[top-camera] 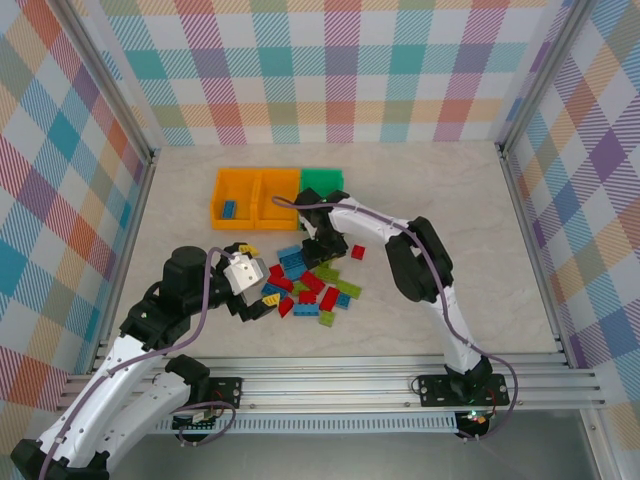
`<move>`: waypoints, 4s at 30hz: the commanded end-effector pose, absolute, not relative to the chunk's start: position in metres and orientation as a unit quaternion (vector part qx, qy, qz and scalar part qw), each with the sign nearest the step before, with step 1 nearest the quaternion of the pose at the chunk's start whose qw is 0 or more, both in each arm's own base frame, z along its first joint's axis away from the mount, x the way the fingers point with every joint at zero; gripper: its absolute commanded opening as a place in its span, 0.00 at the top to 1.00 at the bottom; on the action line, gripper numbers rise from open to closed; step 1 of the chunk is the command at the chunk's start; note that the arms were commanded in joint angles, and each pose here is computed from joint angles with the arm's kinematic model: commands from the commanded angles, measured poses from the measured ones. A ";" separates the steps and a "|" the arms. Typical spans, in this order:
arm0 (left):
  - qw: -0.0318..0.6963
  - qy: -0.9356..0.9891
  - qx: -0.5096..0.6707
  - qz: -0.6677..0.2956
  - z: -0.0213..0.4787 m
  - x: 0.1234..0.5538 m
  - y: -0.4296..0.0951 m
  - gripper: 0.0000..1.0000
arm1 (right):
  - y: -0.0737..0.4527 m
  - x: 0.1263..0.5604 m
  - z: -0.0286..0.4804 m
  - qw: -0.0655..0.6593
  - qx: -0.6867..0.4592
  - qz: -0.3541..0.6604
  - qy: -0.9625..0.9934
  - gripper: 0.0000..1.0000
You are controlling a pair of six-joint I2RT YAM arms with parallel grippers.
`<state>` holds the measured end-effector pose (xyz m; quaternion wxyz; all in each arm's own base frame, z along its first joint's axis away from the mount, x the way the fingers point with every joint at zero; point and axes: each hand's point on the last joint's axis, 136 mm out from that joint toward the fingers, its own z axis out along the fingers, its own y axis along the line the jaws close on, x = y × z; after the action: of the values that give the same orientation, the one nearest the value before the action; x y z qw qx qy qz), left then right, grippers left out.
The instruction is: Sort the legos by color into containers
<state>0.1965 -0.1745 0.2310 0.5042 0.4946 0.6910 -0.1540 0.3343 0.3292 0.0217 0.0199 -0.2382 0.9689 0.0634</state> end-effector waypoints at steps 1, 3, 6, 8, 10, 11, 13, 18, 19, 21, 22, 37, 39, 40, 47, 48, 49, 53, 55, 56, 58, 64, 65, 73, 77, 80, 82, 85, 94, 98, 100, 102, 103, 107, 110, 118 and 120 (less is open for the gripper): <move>0.510 0.682 0.501 -0.155 0.232 0.194 -0.177 0.00 | 0.328 0.332 0.016 0.004 -0.227 0.050 0.973 0.57; 0.510 0.682 0.501 -0.154 0.232 0.194 -0.176 0.00 | 0.327 0.335 0.016 0.006 -0.226 0.044 0.973 0.63; 0.511 0.680 0.502 -0.157 0.233 0.193 -0.177 0.00 | 0.332 0.341 0.032 0.028 -0.226 0.053 0.972 0.71; 0.512 0.679 0.501 -0.159 0.233 0.193 -0.178 0.00 | 0.337 0.350 0.055 0.062 -0.229 0.068 0.969 0.83; 0.517 0.680 0.496 -0.158 0.235 0.196 -0.178 0.00 | 0.341 0.363 0.092 0.115 -0.225 0.081 0.964 0.87; 0.520 0.681 0.491 -0.157 0.237 0.197 -0.177 0.00 | 0.343 0.371 0.110 0.144 -0.221 0.088 0.961 0.88; 0.526 0.683 0.483 -0.153 0.239 0.200 -0.176 0.00 | 0.342 0.393 0.147 0.204 -0.198 0.110 0.952 0.88; 0.541 0.699 0.446 -0.140 0.244 0.211 -0.170 0.00 | 0.311 0.466 0.171 0.278 -0.119 0.051 0.952 0.86; 0.544 0.703 0.437 -0.137 0.245 0.213 -0.168 0.00 | 0.310 0.479 0.171 0.288 -0.115 0.040 0.950 0.85; 0.548 0.712 0.419 -0.131 0.247 0.218 -0.165 0.00 | 0.314 0.497 0.167 0.295 -0.117 0.035 0.948 0.83; 0.551 0.716 0.408 -0.128 0.249 0.222 -0.163 0.00 | 0.316 0.504 0.165 0.297 -0.116 0.034 0.947 0.81; 0.519 0.775 0.334 -0.135 0.244 0.246 -0.157 0.00 | 0.324 0.497 0.195 0.306 -0.162 0.068 0.936 0.50; 0.506 0.796 0.303 -0.135 0.243 0.253 -0.154 0.00 | 0.321 0.484 0.212 0.301 -0.176 0.079 0.934 0.50; 0.494 0.809 0.288 -0.140 0.243 0.255 -0.154 0.00 | 0.320 0.475 0.218 0.293 -0.189 0.081 0.934 0.49; 0.340 0.928 0.107 -0.109 0.220 0.282 -0.144 0.12 | 0.262 0.403 0.240 0.192 -0.288 0.002 0.938 0.31; 0.322 0.936 0.098 -0.101 0.208 0.287 -0.145 0.13 | 0.254 0.392 0.245 0.184 -0.299 -0.005 0.936 0.26; 0.310 0.941 0.097 -0.099 0.199 0.291 -0.149 0.14 | 0.247 0.383 0.252 0.187 -0.306 -0.005 0.933 0.19; 0.275 0.951 0.109 -0.094 0.164 0.318 -0.172 0.14 | 0.225 0.331 0.280 0.216 -0.318 0.038 0.922 0.00; 0.261 0.954 0.124 -0.082 0.146 0.333 -0.180 0.13 | 0.227 0.296 0.289 0.223 -0.323 0.107 0.913 0.00; 0.255 0.956 0.128 -0.072 0.137 0.340 -0.182 0.13 | 0.229 0.280 0.289 0.221 -0.323 0.139 0.910 0.00; 0.229 0.962 0.139 -0.048 0.117 0.354 -0.185 0.13 | 0.231 0.252 0.288 0.221 -0.313 0.194 0.903 0.00; 0.188 0.971 0.146 -0.029 0.071 0.381 -0.194 0.14 | 0.224 0.209 0.272 0.207 -0.269 0.262 0.903 0.00; 0.186 0.971 0.144 -0.030 0.066 0.384 -0.195 0.15 | 0.224 0.205 0.270 0.204 -0.266 0.271 0.902 0.00; 0.160 0.978 0.124 -0.049 0.039 0.393 -0.196 0.33 | 0.220 0.202 0.258 0.199 -0.242 0.272 0.910 0.00; 0.162 0.981 0.104 -0.032 0.037 0.396 -0.186 0.43 | 0.224 0.208 0.259 0.201 -0.237 0.273 0.910 0.00; 0.161 0.982 0.094 -0.019 0.036 0.395 -0.180 0.50 | 0.227 0.211 0.261 0.204 -0.236 0.275 0.910 0.00; 0.160 0.983 0.092 -0.013 0.035 0.393 -0.176 0.55 | 0.228 0.213 0.262 0.205 -0.234 0.277 0.909 0.00; 0.159 0.984 0.085 -0.004 0.031 0.392 -0.171 0.62 | 0.228 0.216 0.264 0.210 -0.227 0.277 0.910 0.00; 0.169 0.981 0.092 0.029 0.037 0.392 -0.155 0.53 | 0.238 0.220 0.270 0.204 -0.215 0.298 0.908 0.00; 0.147 0.983 0.103 0.027 0.030 0.383 -0.153 0.43 | 0.240 0.222 0.271 0.204 -0.214 0.298 0.908 0.00; 0.141 0.984 0.104 0.031 0.027 0.380 -0.151 0.44 | 0.241 0.223 0.270 0.203 -0.214 0.298 0.908 0.00; 0.142 0.984 0.100 0.036 0.025 0.380 -0.148 0.49 | 0.240 0.223 0.270 0.204 -0.212 0.299 0.908 0.00; 0.144 0.984 0.097 0.038 0.024 0.381 -0.147 0.53 | 0.240 0.224 0.269 0.204 -0.211 0.298 0.909 0.00; 0.155 0.984 0.079 0.044 0.027 0.386 -0.145 0.67 | 0.239 0.224 0.268 0.204 -0.204 0.296 0.911 0.00; 0.177 0.981 0.064 0.047 0.041 0.392 -0.143 0.77 | 0.243 0.221 0.268 0.196 -0.204 0.310 0.908 0.00; 0.315 0.946 0.002 0.078 0.142 0.416 -0.116 0.99 | 0.256 0.222 0.272 0.202 -0.191 0.343 0.898 0.00; 0.357 0.930 -0.032 0.083 0.171 0.428 -0.099 1.00 | 0.255 0.225 0.274 0.210 -0.187 0.341 0.897 0.00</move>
<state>0.4080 -0.1293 0.1137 0.2751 0.0311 0.9590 0.0608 0.2232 0.2491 0.2643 0.1955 -0.1926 0.9065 0.3209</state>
